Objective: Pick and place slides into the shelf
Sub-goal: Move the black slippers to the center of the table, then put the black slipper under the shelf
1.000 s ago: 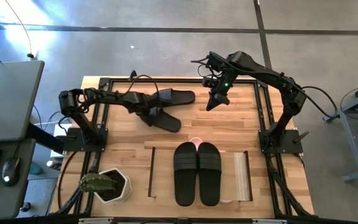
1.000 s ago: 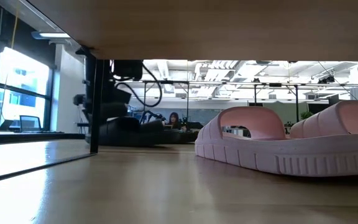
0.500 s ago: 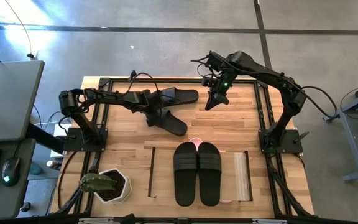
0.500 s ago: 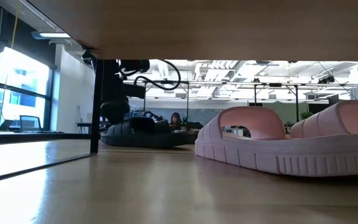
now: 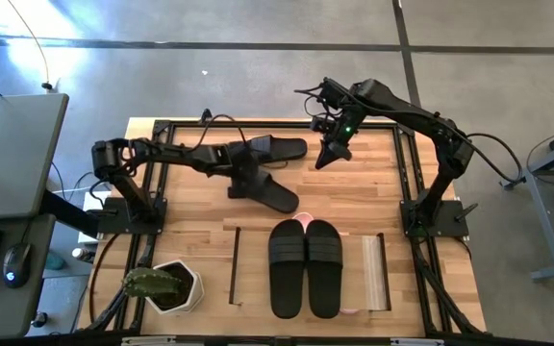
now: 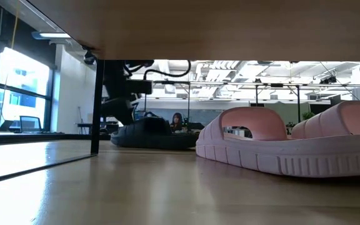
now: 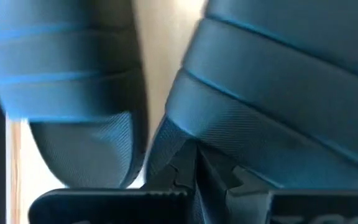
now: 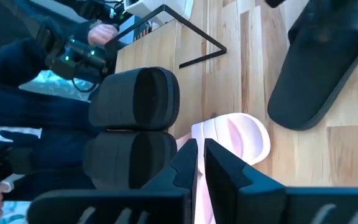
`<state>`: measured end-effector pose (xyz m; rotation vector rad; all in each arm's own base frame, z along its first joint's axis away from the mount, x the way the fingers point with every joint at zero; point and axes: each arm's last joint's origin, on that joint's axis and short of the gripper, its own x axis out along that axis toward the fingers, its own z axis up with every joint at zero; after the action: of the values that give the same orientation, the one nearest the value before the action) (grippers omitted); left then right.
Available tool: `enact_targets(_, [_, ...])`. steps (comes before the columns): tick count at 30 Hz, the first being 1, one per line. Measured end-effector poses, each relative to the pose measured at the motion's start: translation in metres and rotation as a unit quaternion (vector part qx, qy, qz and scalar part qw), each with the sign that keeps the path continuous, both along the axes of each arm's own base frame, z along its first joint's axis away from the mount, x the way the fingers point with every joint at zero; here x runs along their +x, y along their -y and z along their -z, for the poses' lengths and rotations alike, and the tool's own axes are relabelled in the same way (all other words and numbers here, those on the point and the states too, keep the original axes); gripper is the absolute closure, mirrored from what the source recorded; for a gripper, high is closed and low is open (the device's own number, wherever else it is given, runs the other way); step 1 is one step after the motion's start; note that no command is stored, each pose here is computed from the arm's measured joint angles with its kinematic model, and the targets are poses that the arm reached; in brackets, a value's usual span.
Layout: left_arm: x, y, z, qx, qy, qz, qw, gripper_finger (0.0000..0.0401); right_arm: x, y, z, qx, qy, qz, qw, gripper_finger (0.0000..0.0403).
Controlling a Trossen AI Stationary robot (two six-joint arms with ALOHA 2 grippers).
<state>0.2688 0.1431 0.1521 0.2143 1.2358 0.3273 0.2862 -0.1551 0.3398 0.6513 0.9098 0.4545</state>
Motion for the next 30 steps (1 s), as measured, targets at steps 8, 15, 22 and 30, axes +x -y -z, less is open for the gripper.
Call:
enact_targets(8, [0.017, 0.020, -0.003, 0.013, 0.032, 0.084, 0.996, 0.0401, 0.004, 0.002, -0.001, -0.002, 0.009, 0.014, 1.000, 0.0382])
enact_targets(15, [0.022, 0.021, -0.006, 0.036, 0.054, 0.043, 0.997, 0.0401, 0.004, 0.004, -0.002, 0.027, 0.009, 0.025, 0.999, 0.0382])
enact_targets(22, [0.021, 0.021, -0.007, 0.017, 0.075, -0.012, 0.997, 0.0401, -0.001, 0.011, -0.005, 0.048, 0.006, 0.042, 0.998, 0.0382])
enact_targets(30, [0.016, 0.021, -0.013, 0.011, 0.089, -0.082, 0.993, 0.0401, -0.021, 0.030, -0.066, -0.001, 0.084, 0.079, 0.993, 0.0382])
